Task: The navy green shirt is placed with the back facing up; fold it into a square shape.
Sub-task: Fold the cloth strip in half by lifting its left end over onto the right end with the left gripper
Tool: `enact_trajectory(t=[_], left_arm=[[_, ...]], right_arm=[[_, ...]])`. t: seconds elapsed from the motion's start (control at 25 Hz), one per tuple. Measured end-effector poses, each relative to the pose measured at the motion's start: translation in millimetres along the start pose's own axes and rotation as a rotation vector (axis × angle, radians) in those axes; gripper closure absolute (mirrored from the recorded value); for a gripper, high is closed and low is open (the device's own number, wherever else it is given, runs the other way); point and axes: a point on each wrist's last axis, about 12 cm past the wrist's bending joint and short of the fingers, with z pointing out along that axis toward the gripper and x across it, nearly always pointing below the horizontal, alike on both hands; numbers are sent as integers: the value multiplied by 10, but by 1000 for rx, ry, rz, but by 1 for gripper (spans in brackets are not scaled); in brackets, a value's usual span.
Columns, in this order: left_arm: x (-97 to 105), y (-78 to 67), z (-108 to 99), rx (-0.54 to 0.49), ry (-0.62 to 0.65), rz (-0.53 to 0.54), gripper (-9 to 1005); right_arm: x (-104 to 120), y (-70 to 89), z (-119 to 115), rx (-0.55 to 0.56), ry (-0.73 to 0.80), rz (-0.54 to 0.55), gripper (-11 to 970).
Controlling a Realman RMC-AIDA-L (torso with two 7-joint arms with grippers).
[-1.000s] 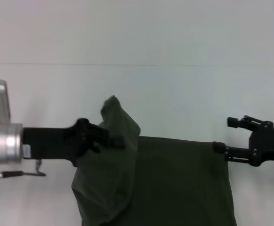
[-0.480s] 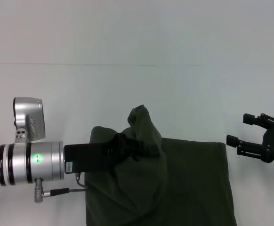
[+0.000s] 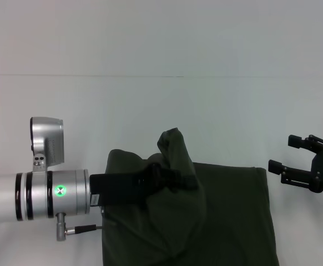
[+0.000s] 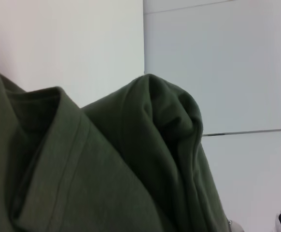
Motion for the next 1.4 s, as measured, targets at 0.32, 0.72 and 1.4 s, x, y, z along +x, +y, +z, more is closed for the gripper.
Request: enact_trajectory(t=[0.32, 0.72, 1.4], left_arm=[[50, 7, 168, -1, 36, -1, 904], [88, 13, 211, 90, -56, 33, 665], [156, -119, -513, 131, 15, 654, 92]], right_arm=[[3, -17, -25, 20, -10, 7, 34], [11, -49, -78, 58, -36, 29, 35], [-267, 162, -81, -258, -11, 79, 35]])
